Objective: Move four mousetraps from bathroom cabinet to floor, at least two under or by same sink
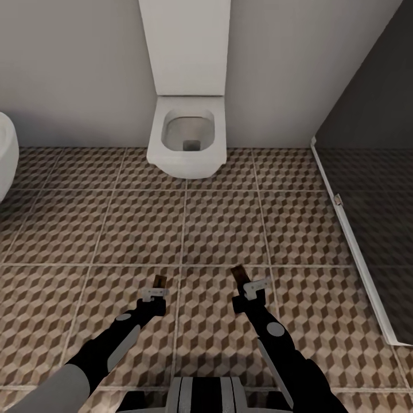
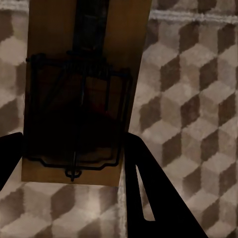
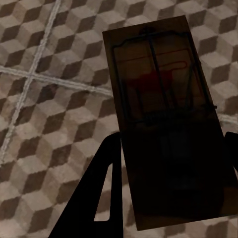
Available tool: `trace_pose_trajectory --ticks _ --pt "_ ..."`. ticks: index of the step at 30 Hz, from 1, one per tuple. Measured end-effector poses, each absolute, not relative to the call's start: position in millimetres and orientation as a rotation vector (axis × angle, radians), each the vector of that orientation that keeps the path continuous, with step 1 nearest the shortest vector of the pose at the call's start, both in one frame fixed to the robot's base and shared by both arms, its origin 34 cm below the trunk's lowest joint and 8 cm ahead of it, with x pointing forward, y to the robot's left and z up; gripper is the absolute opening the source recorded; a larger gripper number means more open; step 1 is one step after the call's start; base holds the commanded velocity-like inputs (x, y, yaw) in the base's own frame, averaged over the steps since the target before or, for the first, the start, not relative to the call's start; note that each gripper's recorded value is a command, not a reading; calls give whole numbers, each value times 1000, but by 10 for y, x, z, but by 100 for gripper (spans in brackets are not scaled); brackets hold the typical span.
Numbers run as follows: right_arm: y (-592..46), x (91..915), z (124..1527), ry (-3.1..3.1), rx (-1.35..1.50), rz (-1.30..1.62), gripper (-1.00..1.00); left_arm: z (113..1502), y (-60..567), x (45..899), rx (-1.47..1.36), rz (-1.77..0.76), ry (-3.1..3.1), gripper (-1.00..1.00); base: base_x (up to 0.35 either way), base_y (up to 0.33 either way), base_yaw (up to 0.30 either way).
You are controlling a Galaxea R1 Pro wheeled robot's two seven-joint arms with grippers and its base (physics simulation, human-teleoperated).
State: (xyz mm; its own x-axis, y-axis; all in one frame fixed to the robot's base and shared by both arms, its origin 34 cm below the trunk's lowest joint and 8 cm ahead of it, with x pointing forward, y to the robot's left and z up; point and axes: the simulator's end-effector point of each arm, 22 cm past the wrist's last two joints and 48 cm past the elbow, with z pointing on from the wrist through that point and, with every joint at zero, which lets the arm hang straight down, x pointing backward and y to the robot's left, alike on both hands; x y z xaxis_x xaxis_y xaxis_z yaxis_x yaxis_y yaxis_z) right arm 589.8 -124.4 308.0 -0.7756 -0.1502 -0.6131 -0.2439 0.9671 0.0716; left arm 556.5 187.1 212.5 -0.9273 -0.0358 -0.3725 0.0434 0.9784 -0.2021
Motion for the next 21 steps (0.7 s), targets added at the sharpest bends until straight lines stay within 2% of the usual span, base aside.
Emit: trace_pose_trajectory --ticks 8,21 --pt "-1238 5823 2852 2482 -277 197 -100 2186 1650 5869 13 -358 2650 -100 0 0 0" --pt "-1223 5693 2479 2500 -277 204 -100 1834 1852 5795 22 -306 2659 -100 0 0 0"
